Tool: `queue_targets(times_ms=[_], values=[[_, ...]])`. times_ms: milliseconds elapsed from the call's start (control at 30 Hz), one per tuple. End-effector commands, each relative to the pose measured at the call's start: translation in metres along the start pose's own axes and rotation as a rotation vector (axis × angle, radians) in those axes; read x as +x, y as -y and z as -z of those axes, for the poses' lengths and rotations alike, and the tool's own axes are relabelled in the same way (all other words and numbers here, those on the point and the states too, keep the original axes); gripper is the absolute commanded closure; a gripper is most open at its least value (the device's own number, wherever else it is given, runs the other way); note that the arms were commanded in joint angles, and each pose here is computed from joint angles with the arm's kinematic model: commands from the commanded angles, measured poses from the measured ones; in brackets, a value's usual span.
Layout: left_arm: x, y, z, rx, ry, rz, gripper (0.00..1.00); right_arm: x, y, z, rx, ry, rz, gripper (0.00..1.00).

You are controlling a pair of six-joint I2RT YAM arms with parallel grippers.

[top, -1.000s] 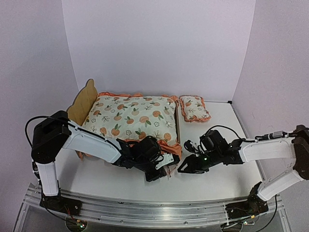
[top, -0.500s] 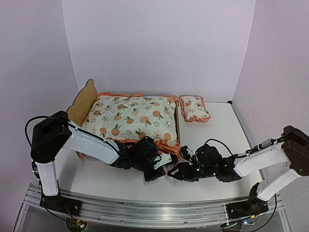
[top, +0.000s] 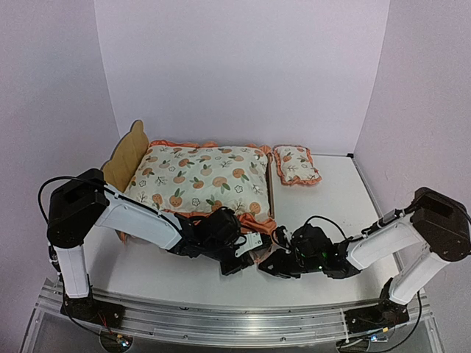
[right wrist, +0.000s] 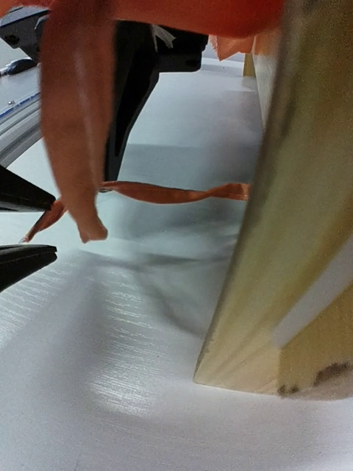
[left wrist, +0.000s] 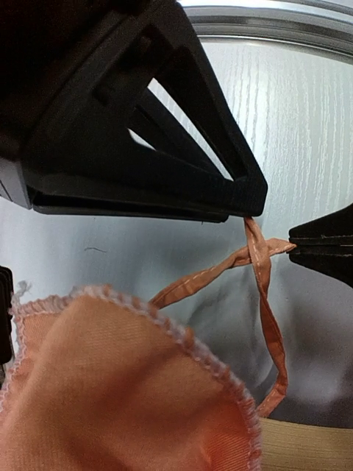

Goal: Set up the pet bed

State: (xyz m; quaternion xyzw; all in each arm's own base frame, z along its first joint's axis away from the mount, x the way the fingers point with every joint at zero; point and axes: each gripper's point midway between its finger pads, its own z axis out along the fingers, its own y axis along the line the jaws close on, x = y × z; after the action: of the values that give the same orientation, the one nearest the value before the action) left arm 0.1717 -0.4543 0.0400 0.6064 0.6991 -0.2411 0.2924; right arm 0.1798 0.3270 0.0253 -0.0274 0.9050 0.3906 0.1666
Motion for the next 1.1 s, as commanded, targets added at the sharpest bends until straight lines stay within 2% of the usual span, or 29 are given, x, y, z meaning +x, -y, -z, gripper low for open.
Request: queue_targets(times_ms=[0, 67, 433, 733, 900, 967, 1067], values=[[-0.011, -0.006, -0.001, -0.023, 0.033, -0.009, 1.0, -0.004, -0.02, -0.004, -0.07, -0.004, 0.02, 0.9], [-0.01, -0.007, -0.001, -0.026, 0.031, -0.008, 1.0, -0.003, -0.019, -0.003, -0.069, -0.005, 0.024, 1.0], [-0.022, -0.031, 0.015, -0.041, 0.001, -0.004, 1.0, 0.041, 0.03, 0.022, 0.03, -0.134, -0.014, 1.0], [-0.042, -0.046, 0.018, -0.05, 0.031, -0.073, 1.0, 0.044, 0.037, 0.04, 0.09, -0.146, 0.055, 1.0], [-0.043, -0.048, 0.011, -0.055, 0.042, -0.089, 1.0, 0.024, 0.02, 0.05, 0.119, -0.122, 0.168, 0.83], [-0.046, -0.05, 0.011, -0.062, 0.054, -0.109, 1.0, 0.008, 0.013, 0.056, 0.106, -0.071, 0.185, 0.76], [-0.05, -0.053, 0.012, -0.08, 0.066, -0.146, 1.0, -0.02, 0.011, 0.067, 0.11, 0.03, 0.199, 0.69]])
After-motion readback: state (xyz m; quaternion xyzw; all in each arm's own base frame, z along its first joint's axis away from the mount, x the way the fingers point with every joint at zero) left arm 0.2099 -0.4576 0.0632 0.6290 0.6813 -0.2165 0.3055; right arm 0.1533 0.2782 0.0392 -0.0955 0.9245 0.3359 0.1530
